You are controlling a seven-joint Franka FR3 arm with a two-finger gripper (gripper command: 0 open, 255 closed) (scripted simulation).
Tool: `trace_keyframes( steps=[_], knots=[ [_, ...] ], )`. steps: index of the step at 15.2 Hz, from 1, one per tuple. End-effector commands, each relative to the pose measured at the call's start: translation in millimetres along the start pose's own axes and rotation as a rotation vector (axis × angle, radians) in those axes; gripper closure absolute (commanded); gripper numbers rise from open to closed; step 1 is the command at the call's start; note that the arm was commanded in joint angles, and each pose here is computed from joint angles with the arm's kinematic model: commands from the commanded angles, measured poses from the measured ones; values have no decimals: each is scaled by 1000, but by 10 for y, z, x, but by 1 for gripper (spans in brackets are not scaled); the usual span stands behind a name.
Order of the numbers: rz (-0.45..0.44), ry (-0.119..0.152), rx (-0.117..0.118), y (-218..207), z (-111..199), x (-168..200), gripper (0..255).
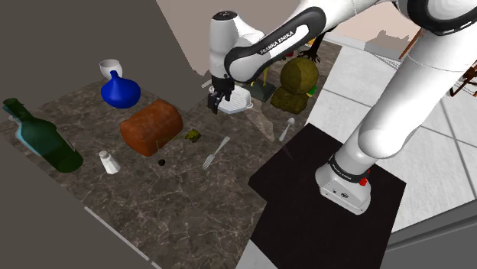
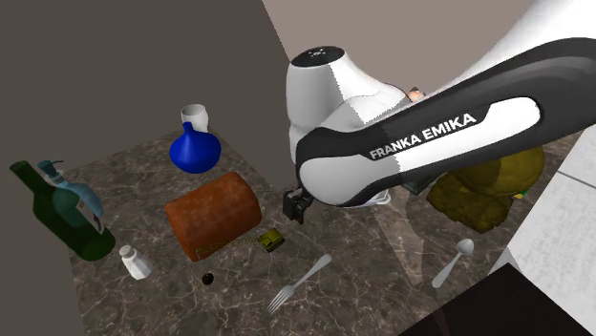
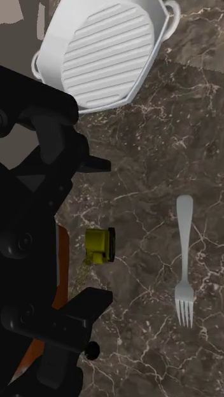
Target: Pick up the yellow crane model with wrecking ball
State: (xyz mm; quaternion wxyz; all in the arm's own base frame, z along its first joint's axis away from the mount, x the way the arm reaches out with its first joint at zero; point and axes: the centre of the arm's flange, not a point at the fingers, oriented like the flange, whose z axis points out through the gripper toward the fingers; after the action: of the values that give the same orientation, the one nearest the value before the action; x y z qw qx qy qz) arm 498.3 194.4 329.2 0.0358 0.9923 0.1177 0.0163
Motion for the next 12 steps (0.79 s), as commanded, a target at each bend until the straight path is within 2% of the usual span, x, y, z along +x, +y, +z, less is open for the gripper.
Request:
trace_keyframes(
  steps=[1, 12],
  knots=[
    [0, -4, 0, -65, 210, 174, 0],
    [-3, -26, -3, -598, 1308, 997, 0]
  ],
)
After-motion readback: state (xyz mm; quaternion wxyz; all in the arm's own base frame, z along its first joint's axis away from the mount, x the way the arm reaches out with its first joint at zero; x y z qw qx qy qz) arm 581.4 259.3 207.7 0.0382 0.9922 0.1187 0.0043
